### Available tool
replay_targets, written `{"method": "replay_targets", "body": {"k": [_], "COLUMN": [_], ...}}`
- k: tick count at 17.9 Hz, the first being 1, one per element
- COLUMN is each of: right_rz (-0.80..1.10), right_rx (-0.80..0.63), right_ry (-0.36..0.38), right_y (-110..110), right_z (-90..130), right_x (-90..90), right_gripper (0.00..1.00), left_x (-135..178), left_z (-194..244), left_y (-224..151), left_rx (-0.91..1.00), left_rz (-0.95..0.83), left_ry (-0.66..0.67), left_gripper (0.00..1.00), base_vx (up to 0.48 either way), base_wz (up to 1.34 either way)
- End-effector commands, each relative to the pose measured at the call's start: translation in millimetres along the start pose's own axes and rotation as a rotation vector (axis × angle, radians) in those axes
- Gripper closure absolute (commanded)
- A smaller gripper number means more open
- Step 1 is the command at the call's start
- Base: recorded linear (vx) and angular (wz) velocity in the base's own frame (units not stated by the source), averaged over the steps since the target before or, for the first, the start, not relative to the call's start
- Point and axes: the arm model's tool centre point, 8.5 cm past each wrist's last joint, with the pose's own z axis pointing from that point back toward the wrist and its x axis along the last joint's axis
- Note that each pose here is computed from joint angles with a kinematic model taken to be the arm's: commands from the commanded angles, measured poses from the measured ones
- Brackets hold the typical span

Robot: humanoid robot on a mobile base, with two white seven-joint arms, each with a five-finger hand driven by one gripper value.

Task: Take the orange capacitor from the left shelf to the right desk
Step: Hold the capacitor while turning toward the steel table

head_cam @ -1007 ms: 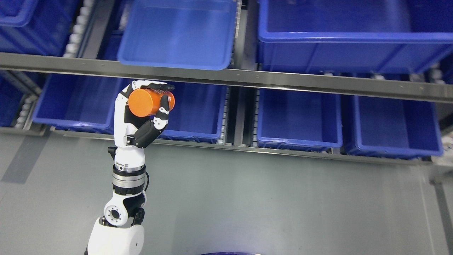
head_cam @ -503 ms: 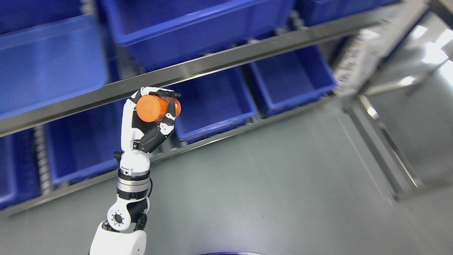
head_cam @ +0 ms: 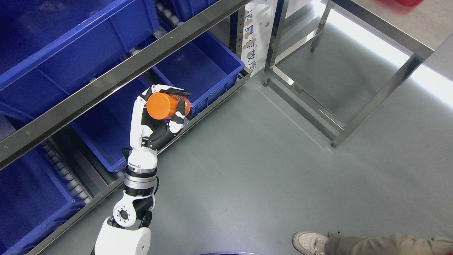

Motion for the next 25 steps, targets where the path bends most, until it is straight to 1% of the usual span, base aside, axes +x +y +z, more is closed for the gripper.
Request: {"method": "replay_targets", "body": {"k": [1, 7, 11, 14, 18, 21, 25], "right_rz": [-0.008, -0.008, -0.008, -0.008, -0.008, -0.008, -0.008], "right_rx": [-0.018, -0.018, -0.018, -0.018, -0.018, -0.018, -0.018], "right_ry": [0.004, 0.004, 0.003, 0.004, 0.003, 0.004, 0.004], "right_y": [-11, -11, -11, -11, -11, -11, -11], "right_z": [0, 0, 0, 0, 0, 0, 0], "right_x": [-7.5, -7.5, -7.3, -7.5, -7.3, -7.5, -7.5], "right_gripper": [0.00, 0.00, 0.00, 0.00, 0.00, 0.00, 0.00], "left_x": [-5, -10, -11, -15, -20, -20, -19], "left_z": [6, 6, -4, -6, -19, -34, -45], "left_y": [-3, -13, -13, -49, -80, -82, -96], "left_rx": [-0.020, -0.042, -0.054, -0.134, -0.224, -0.250, -0.299], "left_rz": [0.006, 0.030, 0.031, 0.105, 0.165, 0.161, 0.178], "left_ry": [0.030, 0.045, 0.048, 0.056, 0.077, 0.082, 0.080], "left_gripper": [0.98, 0.98, 0.98, 0.98, 0.98, 0.97, 0.97], "base_vx": [0.045, 0.064, 0.100, 0.153, 0.214, 0.290, 0.337], "base_wz": [-0.28, -0.27, -0.28, -0.27, -0.19, -0.14, -0.13]}}
